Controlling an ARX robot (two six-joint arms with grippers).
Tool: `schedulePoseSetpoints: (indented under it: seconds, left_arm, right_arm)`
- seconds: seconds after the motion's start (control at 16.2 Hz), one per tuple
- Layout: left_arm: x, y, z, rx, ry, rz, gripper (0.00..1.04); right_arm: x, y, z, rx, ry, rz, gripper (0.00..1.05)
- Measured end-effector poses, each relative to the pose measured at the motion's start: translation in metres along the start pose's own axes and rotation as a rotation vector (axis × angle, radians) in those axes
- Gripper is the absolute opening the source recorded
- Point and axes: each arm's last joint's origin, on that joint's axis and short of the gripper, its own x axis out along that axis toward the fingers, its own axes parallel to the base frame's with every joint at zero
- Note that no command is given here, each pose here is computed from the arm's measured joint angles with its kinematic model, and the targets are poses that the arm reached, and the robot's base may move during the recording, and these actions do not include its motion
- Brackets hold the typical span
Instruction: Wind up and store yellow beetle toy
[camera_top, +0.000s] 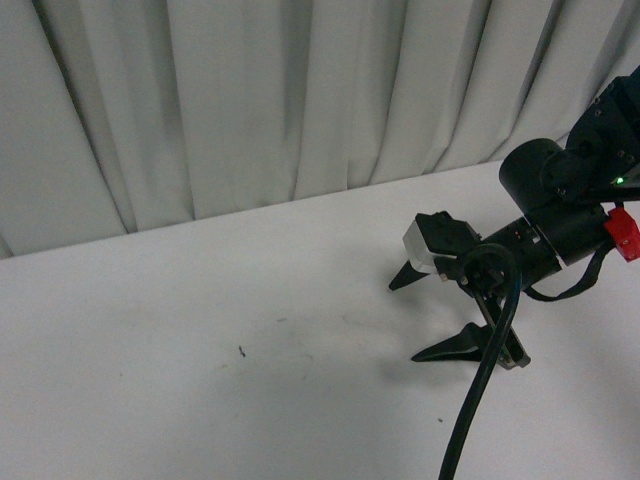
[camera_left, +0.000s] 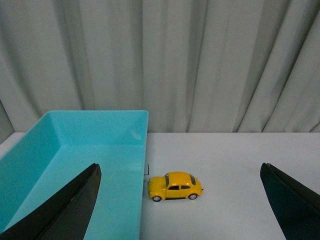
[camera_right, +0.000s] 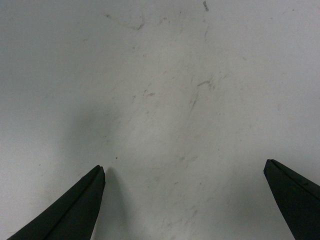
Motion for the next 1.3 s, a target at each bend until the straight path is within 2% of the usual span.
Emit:
schedulePoseSetpoints:
  seconds: [0.19, 0.31, 0.43, 0.56, 0.62, 0.68, 0.74, 0.86, 0.93, 0.99, 1.11, 1.17, 1.3]
  left_arm:
    - [0.000, 0.000, 0.000, 0.000, 0.000, 0.000, 0.98]
    - [0.000, 0.000, 0.000, 0.000, 0.000, 0.000, 0.98]
    - [0.000, 0.000, 0.000, 0.000, 0.000, 0.000, 0.98]
    - [0.000, 0.000, 0.000, 0.000, 0.000, 0.000, 0.98]
    - [0.000, 0.000, 0.000, 0.000, 0.000, 0.000, 0.98]
    - [0.000, 0.000, 0.000, 0.000, 0.001, 0.000, 0.98]
    - [0.000, 0.000, 0.000, 0.000, 0.000, -0.001, 0.98]
    - [0.000, 0.000, 0.000, 0.000, 0.000, 0.001, 0.98]
    - [0.000, 0.000, 0.000, 0.000, 0.000, 0.000, 0.98]
    - [0.000, 0.000, 0.000, 0.000, 0.000, 0.000, 0.98]
    - [0.000, 0.000, 0.000, 0.000, 0.000, 0.000, 0.98]
    - [0.000, 0.000, 0.000, 0.000, 0.000, 0.000, 0.98]
    - [0.000, 0.000, 0.000, 0.000, 0.000, 0.000, 0.98]
  right_arm:
    - [-0.016, -0.002, 0.027, -0.056, -0.052, -0.062, 0.98]
    - [-0.041, -0.004, 0.072, -0.171, -0.138, -0.156, 0.98]
    - [-0.071, 0.004, 0.113, -0.262, -0.211, -0.238, 0.98]
    - [-0.103, 0.017, 0.146, -0.395, -0.233, -0.385, 0.98]
    - [-0.110, 0.030, 0.164, -0.422, -0.132, -0.643, 0.89]
    - [-0.106, 0.049, 0.170, -0.250, -0.122, -0.852, 0.79]
    - [-0.102, 0.067, 0.165, -0.029, -0.171, -1.010, 0.68]
    - [-0.104, 0.089, 0.151, 0.347, -0.311, -1.205, 0.48]
    - [-0.106, 0.099, 0.150, 0.451, -0.381, -1.225, 0.39]
    - [-0.106, 0.114, 0.149, 0.534, -0.459, -1.218, 0.24]
    - [-0.101, 0.132, 0.148, 0.592, -0.492, -1.198, 0.01]
    - [-0.095, 0.146, 0.149, 0.606, -0.496, -1.180, 0.02]
    - [-0.096, 0.158, 0.147, 0.610, -0.507, -1.186, 0.02]
